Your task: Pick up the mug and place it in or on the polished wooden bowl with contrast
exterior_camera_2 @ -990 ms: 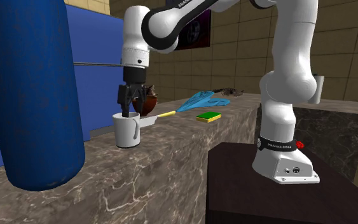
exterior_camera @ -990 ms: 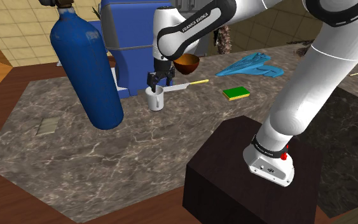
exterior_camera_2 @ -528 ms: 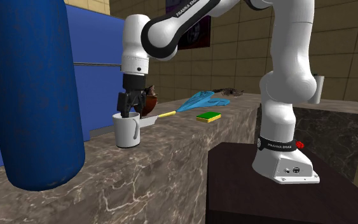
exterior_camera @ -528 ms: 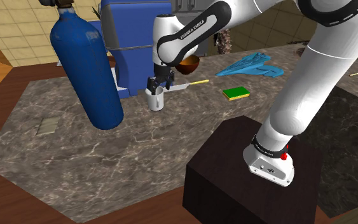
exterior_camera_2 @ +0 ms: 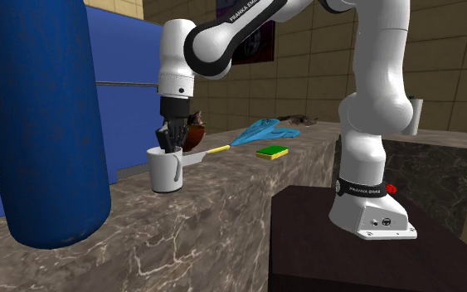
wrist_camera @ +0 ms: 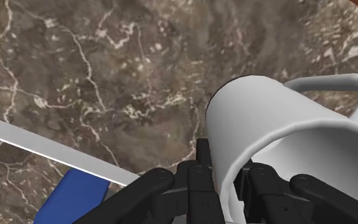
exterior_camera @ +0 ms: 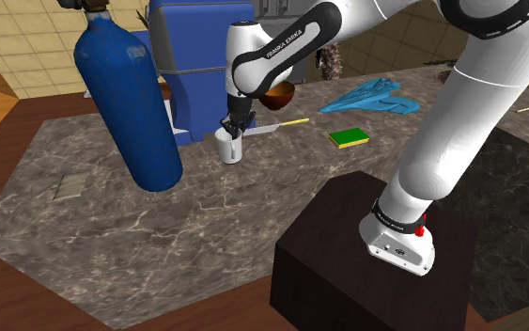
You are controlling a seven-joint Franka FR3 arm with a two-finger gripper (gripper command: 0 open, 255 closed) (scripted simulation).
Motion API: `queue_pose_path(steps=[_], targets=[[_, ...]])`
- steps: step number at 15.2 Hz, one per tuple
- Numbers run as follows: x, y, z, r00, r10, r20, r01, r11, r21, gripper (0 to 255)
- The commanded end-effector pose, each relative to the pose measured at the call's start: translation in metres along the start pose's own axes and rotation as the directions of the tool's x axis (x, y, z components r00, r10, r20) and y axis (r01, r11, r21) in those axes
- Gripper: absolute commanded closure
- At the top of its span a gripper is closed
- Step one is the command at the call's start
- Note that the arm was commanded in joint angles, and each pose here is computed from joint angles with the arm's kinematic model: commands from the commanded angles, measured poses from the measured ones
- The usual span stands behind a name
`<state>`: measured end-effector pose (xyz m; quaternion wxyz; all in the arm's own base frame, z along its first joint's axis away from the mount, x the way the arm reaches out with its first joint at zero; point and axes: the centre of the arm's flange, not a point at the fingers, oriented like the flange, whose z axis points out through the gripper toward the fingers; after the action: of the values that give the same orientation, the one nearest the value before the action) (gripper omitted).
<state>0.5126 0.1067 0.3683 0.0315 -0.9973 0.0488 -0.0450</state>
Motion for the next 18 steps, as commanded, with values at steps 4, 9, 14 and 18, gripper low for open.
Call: queue_pose_path(steps=[4,9,14,18], targets=[[0.000,0.000,0.000,1.000,0.000,0.000,0.000,1.000,0.000,255],[0.001,-0.001,-0.010,1.000,0.000,0.000,0.000,1.000,0.000,255],[0.003,-0.002,-0.037,1.000,0.000,0.000,0.000,1.000,0.000,255],[0.005,-0.004,-0.058,1.000,0.000,0.000,0.000,1.000,0.000,255]])
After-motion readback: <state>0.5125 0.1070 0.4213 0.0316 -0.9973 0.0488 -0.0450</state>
